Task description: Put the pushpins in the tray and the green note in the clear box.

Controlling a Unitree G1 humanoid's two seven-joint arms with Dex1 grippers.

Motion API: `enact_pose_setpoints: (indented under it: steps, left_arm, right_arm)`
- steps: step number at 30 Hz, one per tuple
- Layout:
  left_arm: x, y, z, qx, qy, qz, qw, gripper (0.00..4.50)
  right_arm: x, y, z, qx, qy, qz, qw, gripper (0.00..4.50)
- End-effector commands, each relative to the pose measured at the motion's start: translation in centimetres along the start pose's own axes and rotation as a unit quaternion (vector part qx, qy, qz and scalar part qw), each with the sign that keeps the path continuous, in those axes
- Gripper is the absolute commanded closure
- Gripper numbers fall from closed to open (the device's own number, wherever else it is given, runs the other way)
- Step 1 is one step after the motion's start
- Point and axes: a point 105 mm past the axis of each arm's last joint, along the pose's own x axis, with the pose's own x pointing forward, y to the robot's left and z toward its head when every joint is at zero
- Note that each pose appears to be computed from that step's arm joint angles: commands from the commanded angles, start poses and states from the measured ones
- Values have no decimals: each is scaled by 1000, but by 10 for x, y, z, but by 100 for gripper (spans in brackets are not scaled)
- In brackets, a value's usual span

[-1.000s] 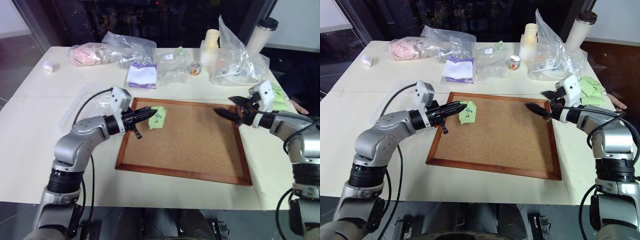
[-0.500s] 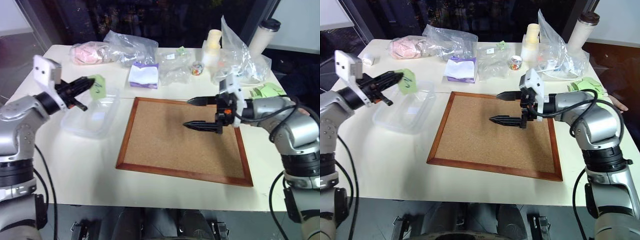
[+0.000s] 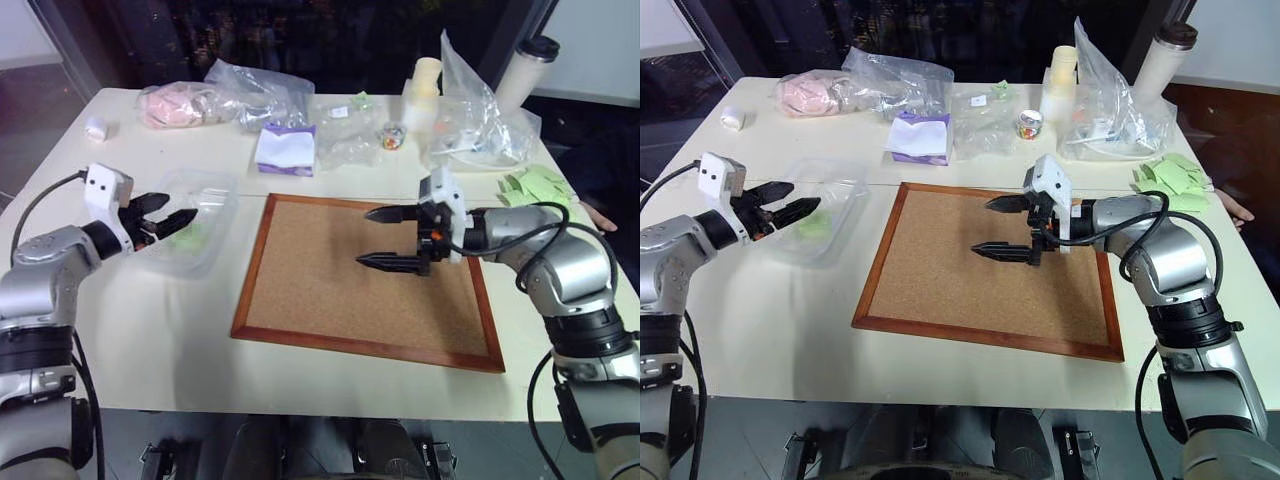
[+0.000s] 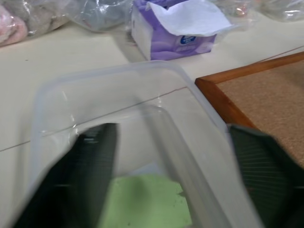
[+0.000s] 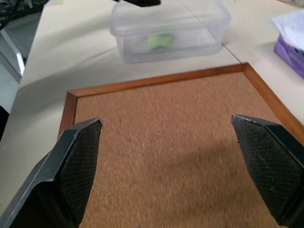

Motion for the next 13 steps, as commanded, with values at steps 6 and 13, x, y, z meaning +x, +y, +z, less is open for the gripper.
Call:
enact_pose_setpoints:
  steps: [6,13]
  left_arm:
    - [10,-78,49,63,-36,-182,981,3]
    - [26,-131,24,95,-3,-286,953,3]
  right_arm:
    - [-28,5,-1,-7,8,-46,999,0]
    - [-49,14,-16,13,33,-80,996,0]
